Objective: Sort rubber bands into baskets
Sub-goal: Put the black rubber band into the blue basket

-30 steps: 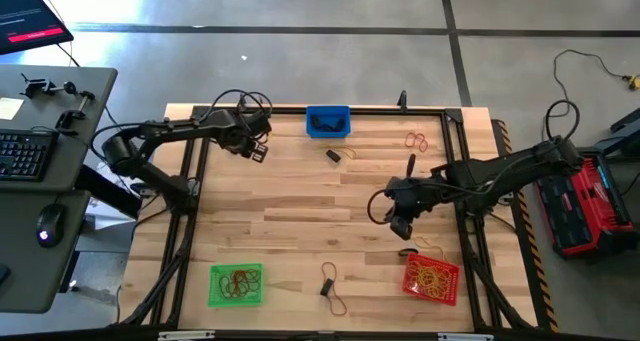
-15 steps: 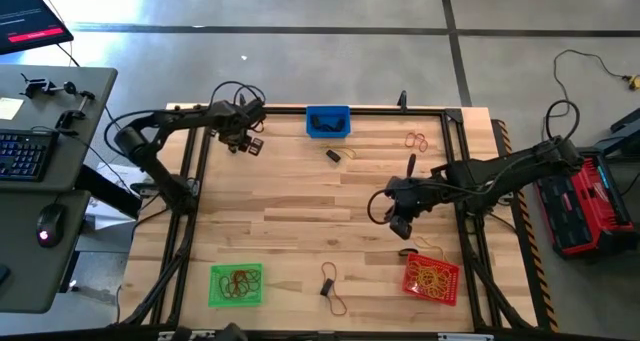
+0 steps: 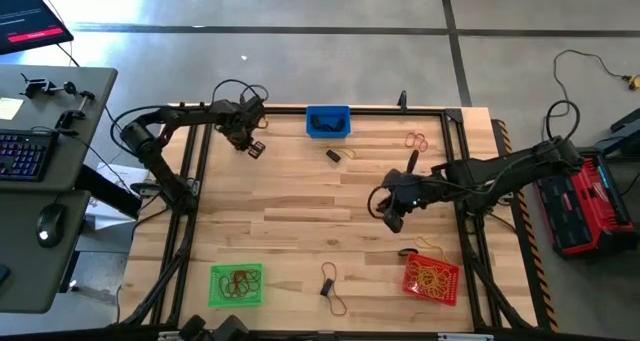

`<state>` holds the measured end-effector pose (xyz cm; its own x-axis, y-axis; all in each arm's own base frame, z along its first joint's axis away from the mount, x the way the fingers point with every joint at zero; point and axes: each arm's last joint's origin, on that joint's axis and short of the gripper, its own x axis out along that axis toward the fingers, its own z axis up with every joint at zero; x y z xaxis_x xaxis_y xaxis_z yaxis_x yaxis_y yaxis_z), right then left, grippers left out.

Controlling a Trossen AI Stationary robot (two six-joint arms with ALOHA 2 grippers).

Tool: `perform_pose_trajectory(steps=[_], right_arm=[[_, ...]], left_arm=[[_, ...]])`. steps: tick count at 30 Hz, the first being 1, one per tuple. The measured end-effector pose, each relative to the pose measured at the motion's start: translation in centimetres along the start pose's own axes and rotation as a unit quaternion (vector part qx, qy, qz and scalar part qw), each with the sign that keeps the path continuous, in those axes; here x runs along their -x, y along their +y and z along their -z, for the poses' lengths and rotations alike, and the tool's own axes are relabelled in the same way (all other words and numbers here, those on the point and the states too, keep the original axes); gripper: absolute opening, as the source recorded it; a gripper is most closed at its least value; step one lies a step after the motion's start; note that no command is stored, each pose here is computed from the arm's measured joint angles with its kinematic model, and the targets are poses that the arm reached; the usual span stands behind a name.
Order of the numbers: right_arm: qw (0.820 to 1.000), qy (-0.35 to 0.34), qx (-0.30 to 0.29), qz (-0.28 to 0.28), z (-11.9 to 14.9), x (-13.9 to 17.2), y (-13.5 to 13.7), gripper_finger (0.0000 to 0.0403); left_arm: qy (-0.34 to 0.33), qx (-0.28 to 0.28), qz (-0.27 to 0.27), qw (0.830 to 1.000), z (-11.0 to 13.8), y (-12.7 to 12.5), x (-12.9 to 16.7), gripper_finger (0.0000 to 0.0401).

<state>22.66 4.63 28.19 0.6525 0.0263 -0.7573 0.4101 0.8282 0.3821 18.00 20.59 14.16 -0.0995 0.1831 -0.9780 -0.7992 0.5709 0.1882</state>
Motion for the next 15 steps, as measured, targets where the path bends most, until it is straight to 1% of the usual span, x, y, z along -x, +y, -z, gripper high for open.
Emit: perform_pose_trajectory(steps=[1, 3, 6, 9, 11, 13, 15], right_arm=[[1.0, -0.018, -0.002, -0.004, -0.4, 0.0, 0.1, 0.0055], [0.998, -0.057, -0.001, -0.014, -1.3, -0.1, 0.2, 0.0052], [0.994, -0.11, 0.008, -0.018, -2.6, -0.3, 0.2, 0.0036], [0.989, -0.145, 0.007, 0.015, -3.4, -0.5, -0.5, 0.0007], [0.986, -0.162, 0.006, 0.04, -3.9, -0.6, -1.1, 0.0005], [0.984, -0.169, 0.01, 0.059, -4.5, -0.7, -1.8, 0.0003], [0.983, -0.166, 0.027, 0.067, -5.0, -0.7, -2.5, 0.0001]], left_arm=[[-0.01, -0.007, 0.01, 1.0, -0.1, 0.0, 0.3, 0.0007], [-0.031, -0.019, 0.031, 0.999, -0.2, 0.0, 0.9, 0.0006], [-0.062, -0.032, 0.062, 0.996, -0.3, 0.0, 2.0, 0.0003], [-0.091, -0.04, 0.093, 0.991, -0.2, 0.0, 3.3, 0.0002], [-0.113, -0.049, 0.117, 0.986, 0.0, -0.1, 4.4, 0.0001], [-0.143, -0.057, 0.124, 0.98, 0.2, -0.5, 5.6, 0.0001], [-0.165, -0.063, 0.128, 0.976, 0.4, -1.0, 6.6, 0.0001]])
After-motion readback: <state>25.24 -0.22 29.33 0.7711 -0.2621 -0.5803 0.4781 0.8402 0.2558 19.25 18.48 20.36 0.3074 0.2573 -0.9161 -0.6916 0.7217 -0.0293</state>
